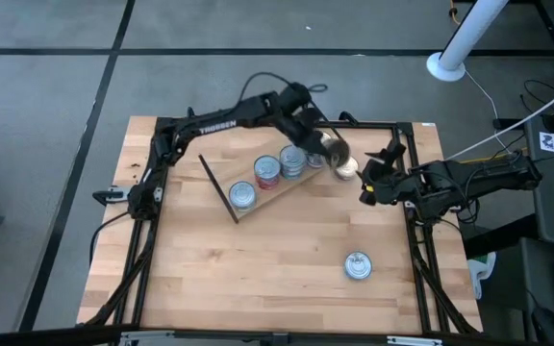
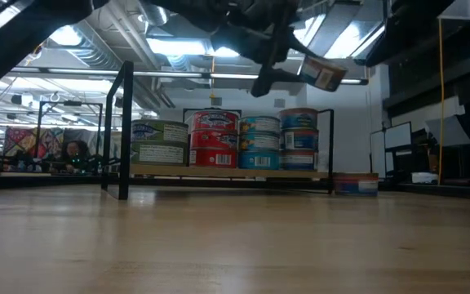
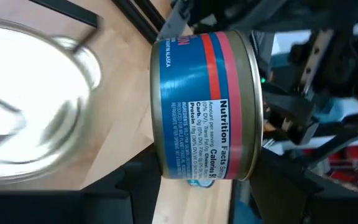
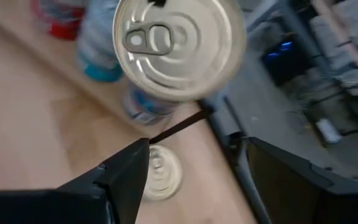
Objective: Stack canned seafood by type on shelf
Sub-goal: Stack the blue pink tuna can on top of the blue pink tuna cans on the shelf
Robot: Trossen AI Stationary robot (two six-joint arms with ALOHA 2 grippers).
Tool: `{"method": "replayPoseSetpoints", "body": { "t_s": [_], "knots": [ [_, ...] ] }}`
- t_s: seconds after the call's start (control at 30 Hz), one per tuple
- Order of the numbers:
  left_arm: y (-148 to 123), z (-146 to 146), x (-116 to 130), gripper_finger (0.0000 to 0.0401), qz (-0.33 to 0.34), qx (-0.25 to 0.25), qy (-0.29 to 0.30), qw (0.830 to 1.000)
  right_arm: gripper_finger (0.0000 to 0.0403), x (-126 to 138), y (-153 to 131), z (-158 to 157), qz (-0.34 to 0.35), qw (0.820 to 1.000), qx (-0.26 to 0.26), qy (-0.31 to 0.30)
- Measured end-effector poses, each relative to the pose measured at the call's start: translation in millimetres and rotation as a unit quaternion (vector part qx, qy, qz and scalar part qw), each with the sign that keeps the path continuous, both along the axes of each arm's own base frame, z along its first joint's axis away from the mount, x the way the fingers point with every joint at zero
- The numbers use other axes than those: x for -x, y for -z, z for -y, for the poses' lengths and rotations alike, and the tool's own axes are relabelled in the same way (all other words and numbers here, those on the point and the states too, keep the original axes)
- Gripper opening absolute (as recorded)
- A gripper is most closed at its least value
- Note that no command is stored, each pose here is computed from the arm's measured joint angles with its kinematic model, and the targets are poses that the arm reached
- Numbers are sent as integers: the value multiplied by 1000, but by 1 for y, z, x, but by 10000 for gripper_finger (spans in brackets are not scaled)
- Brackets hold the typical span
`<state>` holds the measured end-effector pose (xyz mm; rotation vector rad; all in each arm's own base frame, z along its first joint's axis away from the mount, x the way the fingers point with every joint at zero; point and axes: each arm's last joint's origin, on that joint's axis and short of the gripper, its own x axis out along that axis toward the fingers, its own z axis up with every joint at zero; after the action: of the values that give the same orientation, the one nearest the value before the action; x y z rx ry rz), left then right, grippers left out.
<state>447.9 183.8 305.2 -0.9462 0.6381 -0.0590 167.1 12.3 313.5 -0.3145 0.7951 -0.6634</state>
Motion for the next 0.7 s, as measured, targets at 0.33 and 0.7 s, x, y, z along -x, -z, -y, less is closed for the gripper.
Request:
{"method": "replayPoseSetpoints", "body": {
  "t_s": [0.33, 0.7],
  "knots": [
    [0, -43, 21, 205, -1, 31, -44, 999, 266, -13, -1, 1, 36, 993, 110, 23],
    [18, -46, 23, 205, -38, 79, -68, 994, 266, -35, 6, 5, 46, 983, 171, -48]
  ]
}}
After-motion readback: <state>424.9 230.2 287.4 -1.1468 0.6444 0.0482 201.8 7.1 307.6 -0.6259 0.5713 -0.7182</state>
